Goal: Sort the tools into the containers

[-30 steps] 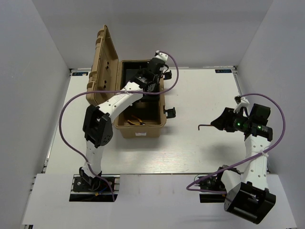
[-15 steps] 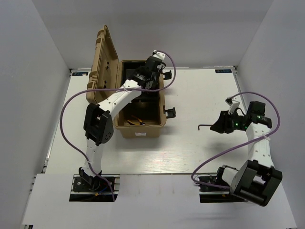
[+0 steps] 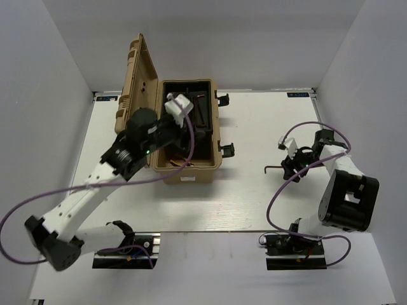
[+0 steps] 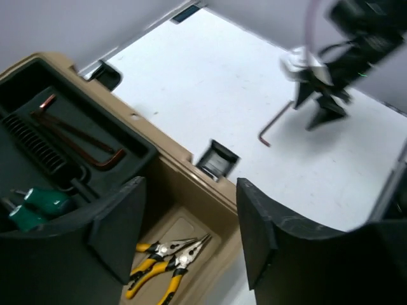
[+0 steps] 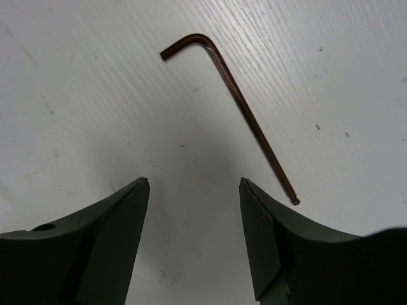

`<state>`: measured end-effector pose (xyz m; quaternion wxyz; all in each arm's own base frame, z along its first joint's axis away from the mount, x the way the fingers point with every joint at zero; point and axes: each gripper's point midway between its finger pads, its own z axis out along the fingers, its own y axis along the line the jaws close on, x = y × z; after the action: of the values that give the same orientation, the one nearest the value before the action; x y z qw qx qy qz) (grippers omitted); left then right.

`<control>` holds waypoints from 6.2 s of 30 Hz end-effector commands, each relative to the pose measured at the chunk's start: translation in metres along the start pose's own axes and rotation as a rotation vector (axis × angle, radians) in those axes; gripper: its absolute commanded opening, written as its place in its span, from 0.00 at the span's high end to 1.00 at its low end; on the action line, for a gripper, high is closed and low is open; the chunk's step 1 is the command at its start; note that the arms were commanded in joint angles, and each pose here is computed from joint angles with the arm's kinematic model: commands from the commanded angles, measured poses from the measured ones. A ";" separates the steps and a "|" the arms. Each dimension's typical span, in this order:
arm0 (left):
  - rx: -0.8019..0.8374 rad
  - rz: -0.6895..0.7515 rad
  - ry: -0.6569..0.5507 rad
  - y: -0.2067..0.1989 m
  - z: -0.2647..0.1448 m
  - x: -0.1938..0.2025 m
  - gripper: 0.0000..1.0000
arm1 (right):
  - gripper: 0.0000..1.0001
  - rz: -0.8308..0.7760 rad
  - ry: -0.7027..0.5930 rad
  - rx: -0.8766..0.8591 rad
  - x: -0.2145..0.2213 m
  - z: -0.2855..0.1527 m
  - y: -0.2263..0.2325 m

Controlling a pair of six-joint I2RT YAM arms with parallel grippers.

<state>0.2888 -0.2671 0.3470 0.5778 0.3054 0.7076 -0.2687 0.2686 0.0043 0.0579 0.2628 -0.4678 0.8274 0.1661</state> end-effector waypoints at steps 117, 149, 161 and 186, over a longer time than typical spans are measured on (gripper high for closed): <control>-0.688 -0.163 -0.466 0.075 -0.264 -0.045 0.25 | 0.61 0.830 -0.465 -0.195 -0.421 0.099 -0.005; -0.766 -0.149 -0.111 0.100 -0.160 -0.008 0.49 | 1.00 0.204 -0.564 0.030 -0.295 -0.099 0.078; -0.099 -0.172 0.067 0.003 -0.052 0.022 0.41 | 1.00 0.244 -0.608 0.062 -0.269 -0.121 0.090; 0.165 0.133 -0.028 -0.037 -0.074 0.080 0.00 | 0.10 0.540 -0.188 0.490 -0.114 -0.047 0.024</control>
<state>0.2110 -0.2231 0.2567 0.5368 0.3676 0.7089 -0.2724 0.2837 0.0897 0.1692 0.3694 -0.1668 0.9072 0.1127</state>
